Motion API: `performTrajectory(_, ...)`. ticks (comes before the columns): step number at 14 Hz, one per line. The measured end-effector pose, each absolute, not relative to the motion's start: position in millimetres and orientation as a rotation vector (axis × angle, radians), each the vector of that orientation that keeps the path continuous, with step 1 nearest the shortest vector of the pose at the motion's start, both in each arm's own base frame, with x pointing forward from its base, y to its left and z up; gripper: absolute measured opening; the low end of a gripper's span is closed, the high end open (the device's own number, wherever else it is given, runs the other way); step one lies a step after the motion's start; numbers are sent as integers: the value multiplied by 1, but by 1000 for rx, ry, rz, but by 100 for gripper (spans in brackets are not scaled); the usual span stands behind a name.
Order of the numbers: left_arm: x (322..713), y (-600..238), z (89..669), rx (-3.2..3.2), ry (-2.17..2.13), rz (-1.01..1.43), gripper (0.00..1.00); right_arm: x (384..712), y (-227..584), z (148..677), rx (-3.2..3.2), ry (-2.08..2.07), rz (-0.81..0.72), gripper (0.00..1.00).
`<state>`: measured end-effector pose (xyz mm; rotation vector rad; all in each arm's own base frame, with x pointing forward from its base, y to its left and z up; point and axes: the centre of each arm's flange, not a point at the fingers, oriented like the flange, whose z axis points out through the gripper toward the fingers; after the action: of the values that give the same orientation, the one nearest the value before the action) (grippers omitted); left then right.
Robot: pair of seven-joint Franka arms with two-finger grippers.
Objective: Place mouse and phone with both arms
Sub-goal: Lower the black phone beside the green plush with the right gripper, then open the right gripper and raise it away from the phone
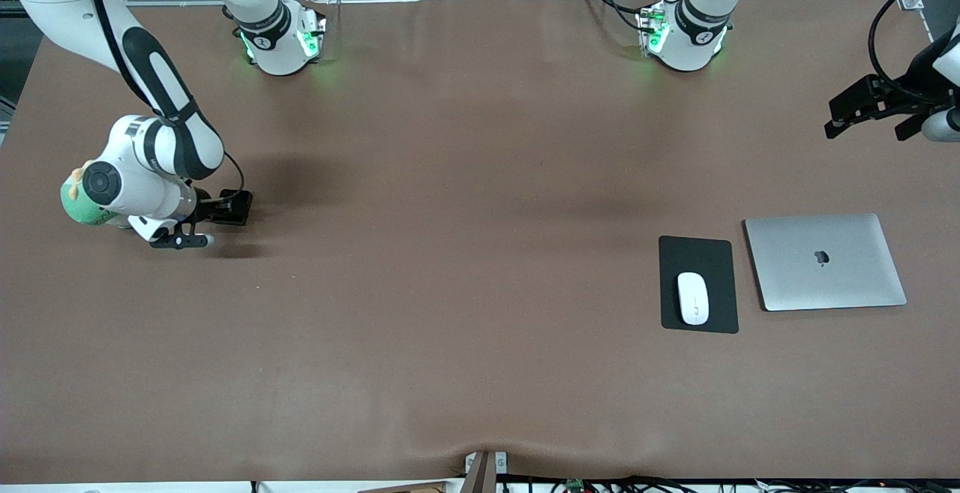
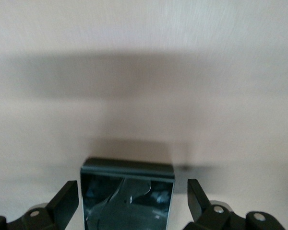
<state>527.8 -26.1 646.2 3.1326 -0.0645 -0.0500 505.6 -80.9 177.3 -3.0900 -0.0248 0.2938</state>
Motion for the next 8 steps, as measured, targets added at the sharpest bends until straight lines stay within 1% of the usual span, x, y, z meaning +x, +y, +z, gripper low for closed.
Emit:
performTrajectory(1,525,-28,644,3157,-76,-83,100,517,-82,186,-3095,-44,265,100)
performTrajectory(2,524,-32,644,3174,-91,-94,100,528,-83,197,-3092,-66,268,100)
performTrajectory(4,524,-40,644,3179,-107,-95,100,550,-86,229,-3064,-91,371,100)
performTrajectory(6,524,-43,644,3170,-108,-85,100,577,-88,277,-3038,-100,458,100)
performTrajectory(8,526,-46,645,3135,-106,-67,100,600,-86,327,-3035,-118,463,100)
